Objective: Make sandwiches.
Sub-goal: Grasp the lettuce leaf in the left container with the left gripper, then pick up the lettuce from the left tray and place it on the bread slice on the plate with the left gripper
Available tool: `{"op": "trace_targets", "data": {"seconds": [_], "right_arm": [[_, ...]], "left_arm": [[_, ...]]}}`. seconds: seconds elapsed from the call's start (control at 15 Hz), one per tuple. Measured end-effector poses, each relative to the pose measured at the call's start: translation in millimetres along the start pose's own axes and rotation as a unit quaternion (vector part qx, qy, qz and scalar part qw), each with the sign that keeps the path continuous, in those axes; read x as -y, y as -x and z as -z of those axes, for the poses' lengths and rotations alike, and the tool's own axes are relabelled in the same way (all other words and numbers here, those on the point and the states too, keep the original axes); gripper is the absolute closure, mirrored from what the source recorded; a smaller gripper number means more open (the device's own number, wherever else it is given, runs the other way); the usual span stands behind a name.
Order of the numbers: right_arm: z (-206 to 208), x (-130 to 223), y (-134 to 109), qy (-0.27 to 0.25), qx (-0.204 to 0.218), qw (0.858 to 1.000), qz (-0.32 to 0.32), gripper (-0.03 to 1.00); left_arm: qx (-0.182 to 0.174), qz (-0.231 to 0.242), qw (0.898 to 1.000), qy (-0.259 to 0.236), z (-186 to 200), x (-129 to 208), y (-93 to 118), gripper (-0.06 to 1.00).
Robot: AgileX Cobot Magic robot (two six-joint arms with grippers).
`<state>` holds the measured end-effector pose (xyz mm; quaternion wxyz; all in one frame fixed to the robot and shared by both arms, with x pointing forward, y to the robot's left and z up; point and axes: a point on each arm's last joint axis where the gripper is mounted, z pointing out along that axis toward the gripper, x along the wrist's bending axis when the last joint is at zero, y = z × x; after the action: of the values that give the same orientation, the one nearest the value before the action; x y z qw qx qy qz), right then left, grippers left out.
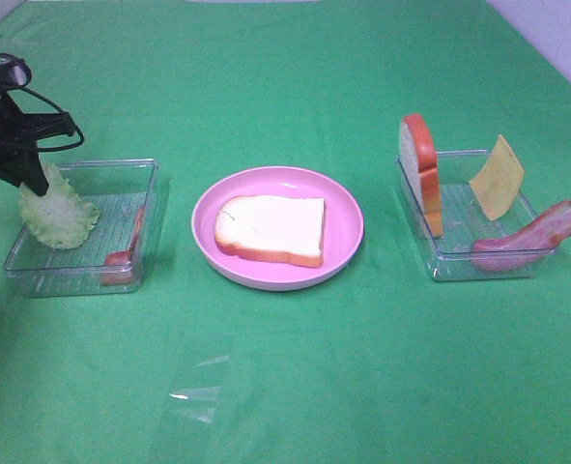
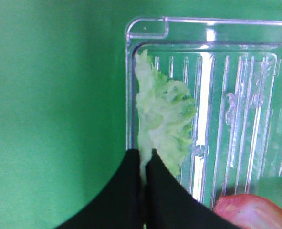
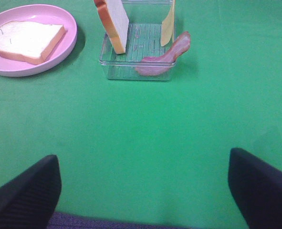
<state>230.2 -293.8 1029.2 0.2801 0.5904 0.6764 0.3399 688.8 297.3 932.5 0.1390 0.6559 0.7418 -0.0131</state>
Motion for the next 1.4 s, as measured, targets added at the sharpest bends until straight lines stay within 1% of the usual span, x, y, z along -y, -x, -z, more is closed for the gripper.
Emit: {"op": "trace_targets", "data": {"seconds": [0.07,0.27,0.47,0.6,0.67,0.8,0.87,1.0,1.13,1.2,1.27,1.4], "right_arm": [[0,0,0,0.000,0.000,1.000,0.000,0.04],[0,0,0,0.000,0.000,1.000,0.000,0.04],[0,0,0,0.000,0.000,1.000,0.000,0.04],[0,0,0,0.000,0.000,1.000,0.000,0.04],[0,0,0,0.000,0.000,1.000,0.000,0.04],[0,0,0,0.000,0.000,1.000,0.000,0.04],[0,0,0,0.000,0.000,1.000,0.000,0.04],[0,0,0,0.000,0.000,1.000,0.000,0.04],[0,0,0,0.000,0.000,1.000,0.000,0.04],[0,0,0,0.000,0.000,1.000,0.000,0.04],[0,0,0,0.000,0.000,1.000,0.000,0.04],[0,0,0,0.000,0.000,1.000,0.000,0.04]], "left_arm": [[0.005,0.003,1.000,0.001,3,-2,2,0.94],[0.041,0.008,0.999,0.009,23,-13,16,0.94],[0.062,-0.021,0.998,0.026,48,-24,42,0.94],[0.075,-0.055,0.994,0.049,71,-31,69,0.94],[0.090,-0.088,0.988,0.091,97,-36,100,0.94],[0.109,-0.103,0.981,0.124,114,-37,125,0.94],[0.114,-0.103,0.980,0.130,116,-37,130,0.94],[0.133,-0.110,0.974,0.144,116,-34,148,0.94],[0.145,-0.121,0.971,0.145,110,-30,167,0.94],[0.151,-0.126,0.971,0.138,104,-26,176,0.94],[0.161,-0.136,0.969,0.126,92,-21,191,0.94],[0.184,-0.142,0.966,0.109,76,-13,212,0.94]]}}
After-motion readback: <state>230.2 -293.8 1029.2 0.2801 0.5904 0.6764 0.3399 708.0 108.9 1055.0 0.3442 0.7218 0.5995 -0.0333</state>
